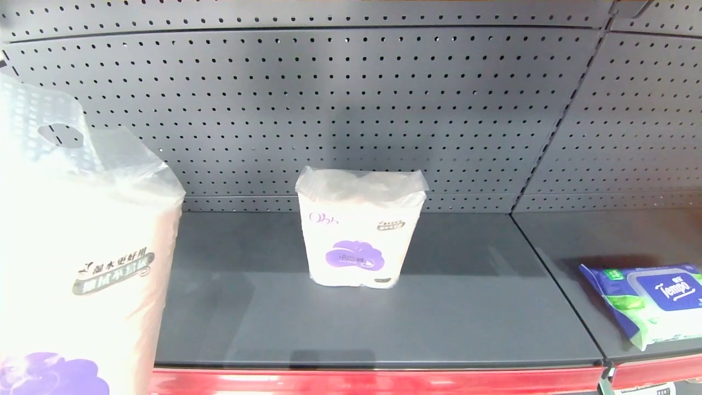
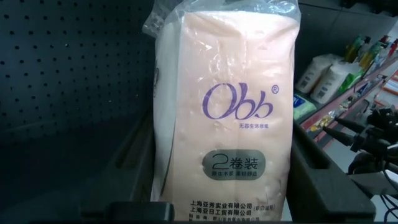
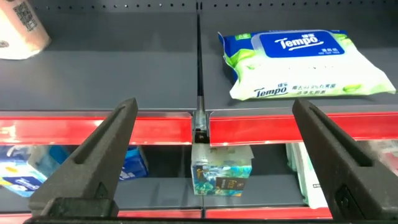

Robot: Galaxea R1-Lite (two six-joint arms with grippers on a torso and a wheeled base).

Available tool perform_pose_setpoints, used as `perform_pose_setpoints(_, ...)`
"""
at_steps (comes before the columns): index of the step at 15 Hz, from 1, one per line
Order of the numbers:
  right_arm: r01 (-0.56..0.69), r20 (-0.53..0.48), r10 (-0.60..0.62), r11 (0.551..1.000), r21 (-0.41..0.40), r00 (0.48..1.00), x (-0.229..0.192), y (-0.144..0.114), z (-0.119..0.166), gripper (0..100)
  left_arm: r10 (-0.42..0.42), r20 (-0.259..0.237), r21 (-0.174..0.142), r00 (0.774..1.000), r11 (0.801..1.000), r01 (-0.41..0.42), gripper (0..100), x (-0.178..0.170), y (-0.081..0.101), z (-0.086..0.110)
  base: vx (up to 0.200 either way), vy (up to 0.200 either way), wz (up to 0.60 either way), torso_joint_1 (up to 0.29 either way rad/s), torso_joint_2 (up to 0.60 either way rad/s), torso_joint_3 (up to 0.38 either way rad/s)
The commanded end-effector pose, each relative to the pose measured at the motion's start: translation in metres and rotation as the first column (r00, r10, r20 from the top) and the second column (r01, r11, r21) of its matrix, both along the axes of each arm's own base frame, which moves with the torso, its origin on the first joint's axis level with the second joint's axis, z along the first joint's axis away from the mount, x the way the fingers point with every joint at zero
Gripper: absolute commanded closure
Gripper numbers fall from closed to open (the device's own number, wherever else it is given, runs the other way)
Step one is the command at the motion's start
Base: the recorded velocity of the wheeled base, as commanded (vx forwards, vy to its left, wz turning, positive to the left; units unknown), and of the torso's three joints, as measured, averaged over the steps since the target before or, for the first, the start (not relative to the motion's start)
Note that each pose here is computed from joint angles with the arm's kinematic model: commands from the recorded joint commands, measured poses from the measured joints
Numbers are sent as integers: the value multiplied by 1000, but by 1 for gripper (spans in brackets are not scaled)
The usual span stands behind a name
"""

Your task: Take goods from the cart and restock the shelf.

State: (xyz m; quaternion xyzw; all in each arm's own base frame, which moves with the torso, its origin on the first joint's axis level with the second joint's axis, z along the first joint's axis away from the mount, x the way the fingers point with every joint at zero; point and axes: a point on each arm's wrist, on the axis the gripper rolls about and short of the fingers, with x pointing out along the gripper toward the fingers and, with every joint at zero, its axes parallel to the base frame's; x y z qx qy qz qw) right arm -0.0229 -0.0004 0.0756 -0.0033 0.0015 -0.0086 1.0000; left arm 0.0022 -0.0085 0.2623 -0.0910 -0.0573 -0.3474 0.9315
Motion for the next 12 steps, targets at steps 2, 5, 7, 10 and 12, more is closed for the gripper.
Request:
perform_pose_setpoints(2,-30,-21,30,999,-37,999,2,0,2,0,5,-12,37,1000,999,-4,100,8,-3,0,0,0,0,0,0,0)
perform_pose_setpoints(5,-88,2,88,995,-53,996,0,1,13,0,14,-35,81,999,997,-12,100,21,-8,-1,0,0,0,0,0,0)
perform_pose_setpoints(7,-112,-27,115,989,98,993,45,3,140,0,12,-56,92,998,996,-7,100,29,-11,0,0,0,0,0,0,0)
perform_pose_setpoints(10,-295,-78,307,946,135,948,114,17,203,0,-10,-63,89,998,996,16,100,42,-17,11,0,0,0,0,0,0)
perform_pose_setpoints(12,-385,-209,407,913,136,889,147,34,185,0,-8,-65,91,998,996,14,100,50,-20,17,0,0,0,0,0,0)
